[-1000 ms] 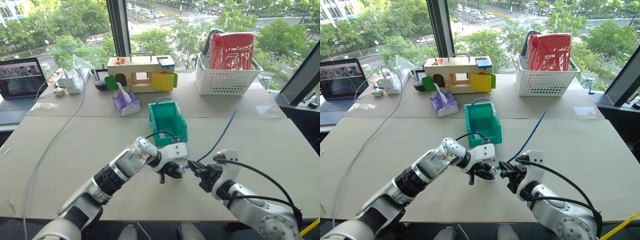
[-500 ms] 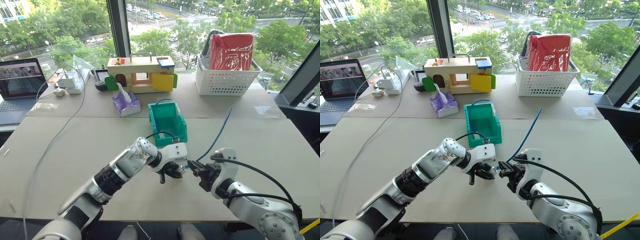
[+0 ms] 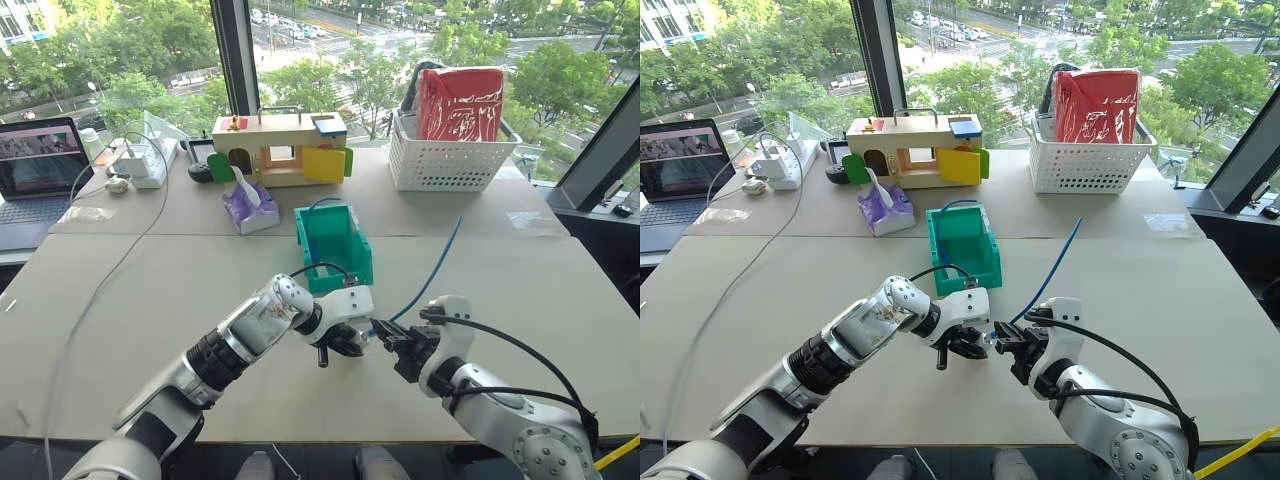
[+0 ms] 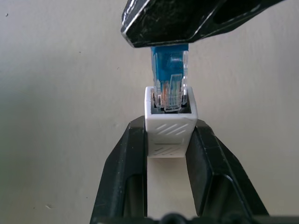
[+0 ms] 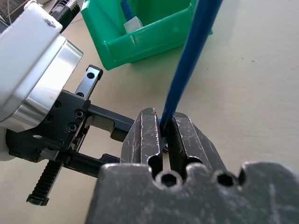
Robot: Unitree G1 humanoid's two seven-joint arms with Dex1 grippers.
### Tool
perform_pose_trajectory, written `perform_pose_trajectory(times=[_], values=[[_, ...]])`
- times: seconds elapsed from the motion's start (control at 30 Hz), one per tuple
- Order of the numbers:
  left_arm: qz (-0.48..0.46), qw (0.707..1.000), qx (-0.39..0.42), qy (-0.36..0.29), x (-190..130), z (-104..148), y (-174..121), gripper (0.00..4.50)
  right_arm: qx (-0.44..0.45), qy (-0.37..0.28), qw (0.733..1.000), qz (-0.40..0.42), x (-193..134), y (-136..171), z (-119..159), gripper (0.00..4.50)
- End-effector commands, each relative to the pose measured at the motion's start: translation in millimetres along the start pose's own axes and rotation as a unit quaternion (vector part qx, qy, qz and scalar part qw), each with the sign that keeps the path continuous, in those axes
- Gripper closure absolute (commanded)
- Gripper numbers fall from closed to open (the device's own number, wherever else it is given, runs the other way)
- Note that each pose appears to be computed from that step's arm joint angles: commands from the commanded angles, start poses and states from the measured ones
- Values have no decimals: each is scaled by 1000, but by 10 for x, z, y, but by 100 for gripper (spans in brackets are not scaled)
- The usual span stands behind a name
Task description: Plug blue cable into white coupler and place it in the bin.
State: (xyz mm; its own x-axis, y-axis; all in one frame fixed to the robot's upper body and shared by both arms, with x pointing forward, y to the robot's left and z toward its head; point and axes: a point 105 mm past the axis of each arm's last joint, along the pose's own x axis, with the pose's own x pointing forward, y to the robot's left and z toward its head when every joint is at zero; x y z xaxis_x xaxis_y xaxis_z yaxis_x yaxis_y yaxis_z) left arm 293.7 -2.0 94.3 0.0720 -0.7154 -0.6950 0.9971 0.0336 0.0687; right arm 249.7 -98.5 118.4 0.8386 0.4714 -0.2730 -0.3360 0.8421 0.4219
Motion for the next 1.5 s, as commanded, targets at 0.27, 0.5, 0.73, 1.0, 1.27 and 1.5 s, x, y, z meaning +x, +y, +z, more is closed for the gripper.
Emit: perform_pose_trajectory(times=[0.27,0.5,0.73,1.0,1.27,1.5], values=[[8,1000,0,2,50,57,-28,383,-16,42,998,33,-5,191,-133,450],[2,1000,-5,6,59,53,-56,383,4,42,999,26,-2,197,-160,450],[0,1000,-9,10,74,43,-79,383,49,34,998,18,-24,169,-194,450],[2,1000,-20,20,154,67,-158,383,75,39,996,10,-68,188,-252,450],[1,1000,-20,24,173,60,-189,383,70,54,996,10,-34,204,-285,450],[-4,999,-26,26,176,30,-235,383,129,80,988,18,-86,280,-506,450]])
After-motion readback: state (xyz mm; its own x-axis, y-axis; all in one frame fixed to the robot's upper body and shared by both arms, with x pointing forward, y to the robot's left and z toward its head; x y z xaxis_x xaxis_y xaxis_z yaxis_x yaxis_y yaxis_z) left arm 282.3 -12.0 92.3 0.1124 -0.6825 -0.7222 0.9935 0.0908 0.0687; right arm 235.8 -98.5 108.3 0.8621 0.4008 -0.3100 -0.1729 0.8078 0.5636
